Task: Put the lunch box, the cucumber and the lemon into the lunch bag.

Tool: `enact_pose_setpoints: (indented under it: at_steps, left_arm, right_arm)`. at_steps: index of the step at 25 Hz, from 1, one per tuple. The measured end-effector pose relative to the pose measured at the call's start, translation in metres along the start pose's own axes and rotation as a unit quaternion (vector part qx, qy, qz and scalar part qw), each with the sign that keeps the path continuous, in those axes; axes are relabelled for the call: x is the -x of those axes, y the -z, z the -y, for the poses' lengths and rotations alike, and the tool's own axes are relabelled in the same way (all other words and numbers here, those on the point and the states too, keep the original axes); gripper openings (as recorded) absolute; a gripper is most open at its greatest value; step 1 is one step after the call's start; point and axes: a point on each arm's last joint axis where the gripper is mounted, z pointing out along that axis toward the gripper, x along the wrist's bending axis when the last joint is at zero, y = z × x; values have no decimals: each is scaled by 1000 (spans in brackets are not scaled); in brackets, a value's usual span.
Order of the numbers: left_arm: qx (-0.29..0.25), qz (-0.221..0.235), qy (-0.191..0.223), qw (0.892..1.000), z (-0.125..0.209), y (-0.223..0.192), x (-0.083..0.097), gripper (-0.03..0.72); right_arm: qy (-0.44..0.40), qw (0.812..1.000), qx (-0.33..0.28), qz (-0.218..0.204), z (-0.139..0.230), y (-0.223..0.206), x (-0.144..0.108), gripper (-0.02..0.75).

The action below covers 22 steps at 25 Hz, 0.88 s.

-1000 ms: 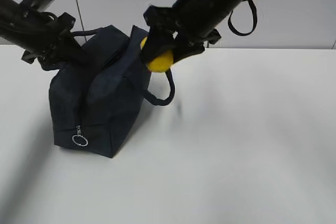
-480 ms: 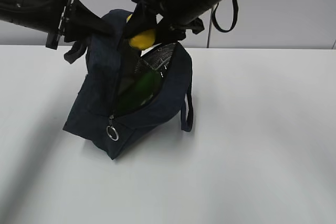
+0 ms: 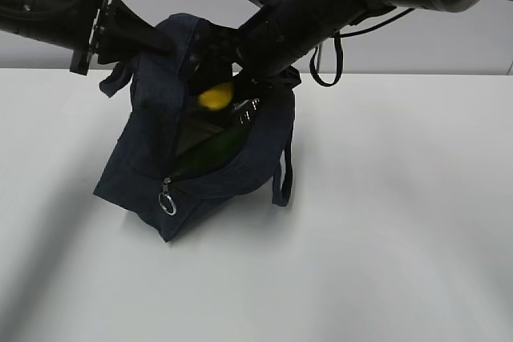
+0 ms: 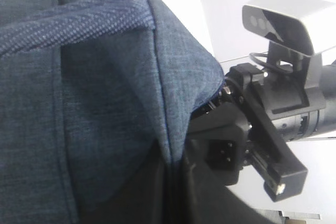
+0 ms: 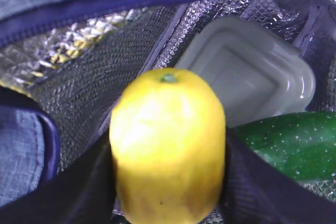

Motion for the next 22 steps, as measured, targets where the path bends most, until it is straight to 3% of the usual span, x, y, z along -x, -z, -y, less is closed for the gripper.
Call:
enact_pose_setpoints:
  at_steps: [10,17,22]
  left_arm:
    - [0,0,-1,1000,0,0,0,8]
    - [-1,1,-1,1000,0,0,0,8]
    - [-2,1,-1,1000,0,0,0,8]
  right_arm:
    - [-1,1000,3,1,-1,-1,1,572]
    - [21,999,-34,-14,2,5,-3,580]
    - [31,998,-55,-25,-5,25,0,534]
